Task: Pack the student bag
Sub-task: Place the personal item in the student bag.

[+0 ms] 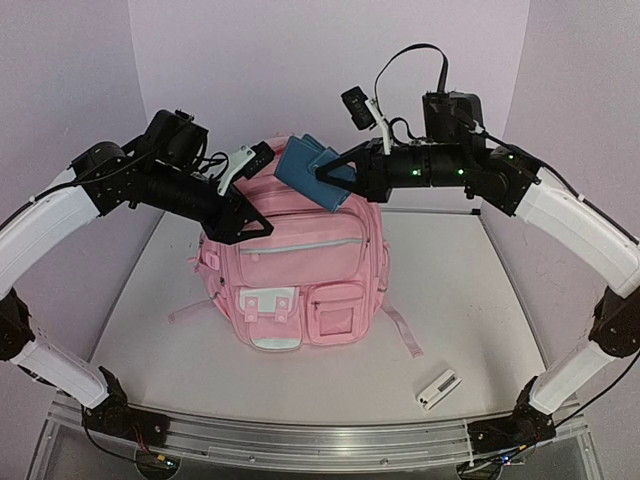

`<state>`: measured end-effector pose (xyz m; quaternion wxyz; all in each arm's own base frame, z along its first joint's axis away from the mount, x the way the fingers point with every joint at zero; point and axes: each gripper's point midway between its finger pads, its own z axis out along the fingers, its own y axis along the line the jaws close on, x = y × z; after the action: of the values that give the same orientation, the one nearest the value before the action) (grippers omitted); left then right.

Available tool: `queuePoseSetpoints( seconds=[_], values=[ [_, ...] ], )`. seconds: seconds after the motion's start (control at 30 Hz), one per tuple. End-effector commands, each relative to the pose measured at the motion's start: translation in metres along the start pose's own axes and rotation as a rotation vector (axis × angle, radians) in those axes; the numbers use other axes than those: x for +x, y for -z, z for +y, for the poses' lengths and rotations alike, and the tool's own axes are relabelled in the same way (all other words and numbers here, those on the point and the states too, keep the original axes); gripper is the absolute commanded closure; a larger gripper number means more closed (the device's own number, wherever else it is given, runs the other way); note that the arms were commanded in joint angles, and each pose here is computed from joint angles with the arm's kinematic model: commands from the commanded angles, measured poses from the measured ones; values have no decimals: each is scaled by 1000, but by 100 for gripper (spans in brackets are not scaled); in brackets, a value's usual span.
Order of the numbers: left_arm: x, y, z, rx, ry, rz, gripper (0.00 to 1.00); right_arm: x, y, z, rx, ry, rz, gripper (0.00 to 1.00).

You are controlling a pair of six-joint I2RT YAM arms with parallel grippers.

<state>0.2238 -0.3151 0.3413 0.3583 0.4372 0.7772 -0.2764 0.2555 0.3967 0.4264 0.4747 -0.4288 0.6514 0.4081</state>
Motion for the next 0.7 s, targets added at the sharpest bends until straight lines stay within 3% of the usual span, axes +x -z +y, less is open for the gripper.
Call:
queuePoseSetpoints(
  seconds=[0.0, 0.33, 0.67],
  values=[
    [5, 12, -5, 17, -15, -14, 61, -25, 1, 1, -18, 79, -61, 100],
    [23, 11, -15, 71, 7, 37, 71, -8, -24, -11, -53, 138, 1, 100],
    [27, 7, -13, 65, -6, 50, 100, 29, -39, -4, -157, 164, 117, 100]
  ],
)
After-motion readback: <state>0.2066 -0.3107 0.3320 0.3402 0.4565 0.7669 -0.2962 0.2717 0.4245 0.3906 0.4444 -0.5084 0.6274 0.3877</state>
